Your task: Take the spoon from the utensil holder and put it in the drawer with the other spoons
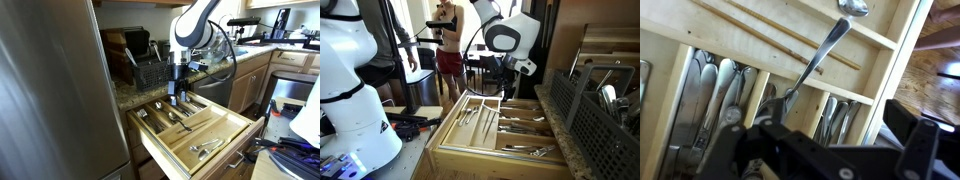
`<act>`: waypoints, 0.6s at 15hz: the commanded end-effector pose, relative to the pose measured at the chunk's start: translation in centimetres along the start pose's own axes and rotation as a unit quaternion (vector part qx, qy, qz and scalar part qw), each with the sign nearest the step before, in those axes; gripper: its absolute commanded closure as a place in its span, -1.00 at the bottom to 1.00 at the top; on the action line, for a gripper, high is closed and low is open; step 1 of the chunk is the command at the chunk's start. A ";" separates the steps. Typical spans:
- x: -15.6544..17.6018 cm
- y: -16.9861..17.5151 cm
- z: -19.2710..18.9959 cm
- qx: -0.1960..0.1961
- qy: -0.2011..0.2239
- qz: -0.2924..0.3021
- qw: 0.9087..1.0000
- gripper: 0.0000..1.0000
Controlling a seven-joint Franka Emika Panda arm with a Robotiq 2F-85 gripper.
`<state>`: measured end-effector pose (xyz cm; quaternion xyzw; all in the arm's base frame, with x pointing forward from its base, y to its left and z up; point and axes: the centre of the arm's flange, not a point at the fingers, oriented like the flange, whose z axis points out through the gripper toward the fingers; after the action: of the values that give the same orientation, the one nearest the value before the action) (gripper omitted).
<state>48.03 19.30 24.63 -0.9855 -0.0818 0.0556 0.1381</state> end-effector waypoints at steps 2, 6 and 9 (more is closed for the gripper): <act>-0.5 -0.4 -0.4 0.004 0.011 0.048 0.999 -1.00; 0.1 -0.9 -0.4 0.016 0.011 0.062 0.998 -1.00; 0.3 -1.1 -0.3 0.023 0.012 0.069 0.997 -1.00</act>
<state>48.36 19.83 25.11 -0.9867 -0.0312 0.0566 0.1490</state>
